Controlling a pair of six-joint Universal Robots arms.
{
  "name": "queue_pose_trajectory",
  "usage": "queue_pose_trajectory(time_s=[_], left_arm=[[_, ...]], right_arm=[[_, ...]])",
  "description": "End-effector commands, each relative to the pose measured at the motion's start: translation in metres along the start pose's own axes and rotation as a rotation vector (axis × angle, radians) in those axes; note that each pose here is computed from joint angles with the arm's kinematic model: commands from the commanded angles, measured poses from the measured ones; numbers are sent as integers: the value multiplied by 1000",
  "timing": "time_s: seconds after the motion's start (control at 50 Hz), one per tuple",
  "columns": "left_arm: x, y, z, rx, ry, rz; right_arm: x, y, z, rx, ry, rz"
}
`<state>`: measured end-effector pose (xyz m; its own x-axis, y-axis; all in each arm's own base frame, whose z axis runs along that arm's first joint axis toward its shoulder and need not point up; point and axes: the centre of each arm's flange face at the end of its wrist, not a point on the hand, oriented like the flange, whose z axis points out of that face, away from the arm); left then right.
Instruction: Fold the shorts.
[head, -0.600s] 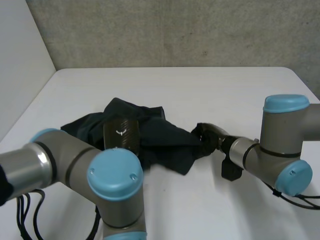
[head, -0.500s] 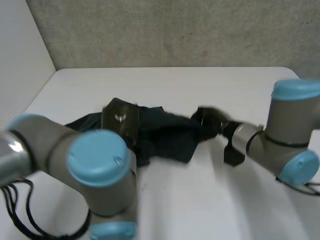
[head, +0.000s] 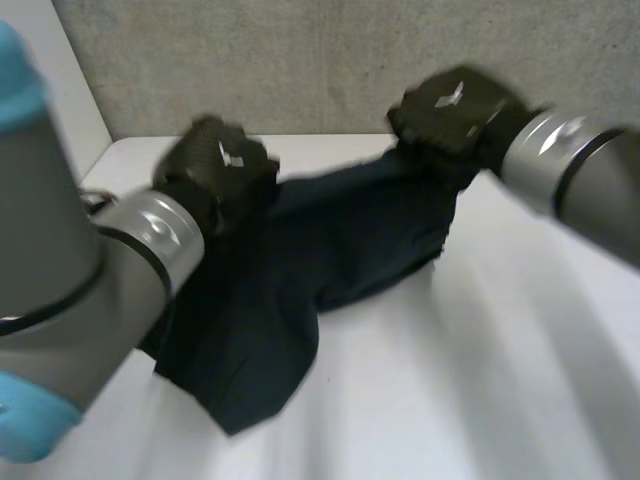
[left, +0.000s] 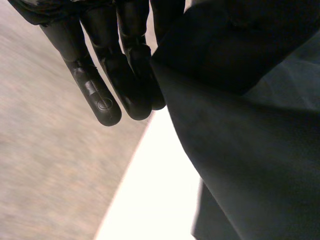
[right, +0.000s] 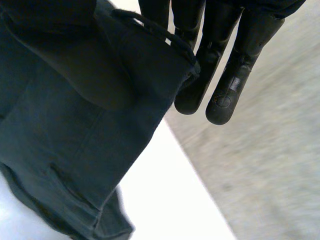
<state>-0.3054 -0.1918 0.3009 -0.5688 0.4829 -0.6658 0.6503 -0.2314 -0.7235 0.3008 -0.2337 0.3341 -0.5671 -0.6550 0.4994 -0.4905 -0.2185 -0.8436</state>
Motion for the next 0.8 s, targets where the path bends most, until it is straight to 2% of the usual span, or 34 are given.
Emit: queue_pose_trajectory(time_s=[0.02,0.16,0.22,0.24,0.3,0.32,0.4,0.48,0.7,0.8], left_arm=[[34,64,46,-195,86,-28],[41,82,66,-212,44,-161],[44,84,64,-220,38,-269],[42,82,58,-220,27,-338],[32,75,45,-207,-12,-462],[26,74,35,-205,-36,-545],[23,75,17,-212,-62,-710],[25,92,9,-278,-71,-777],[9,145,12,-449,-168,-825],[16,161,21,-496,-152,-833]], right_arm=[[-46,49,31,-156,-91,33],[-60,91,65,-188,-44,100],[-64,101,68,-204,-47,154],[-65,104,69,-209,-45,192],[-65,106,69,-202,-36,239],[-65,106,68,-195,-31,261],[-66,105,63,-174,-28,273],[-65,96,55,-149,-42,271],[-61,100,48,-168,-52,216],[-58,96,44,-158,-45,174]])
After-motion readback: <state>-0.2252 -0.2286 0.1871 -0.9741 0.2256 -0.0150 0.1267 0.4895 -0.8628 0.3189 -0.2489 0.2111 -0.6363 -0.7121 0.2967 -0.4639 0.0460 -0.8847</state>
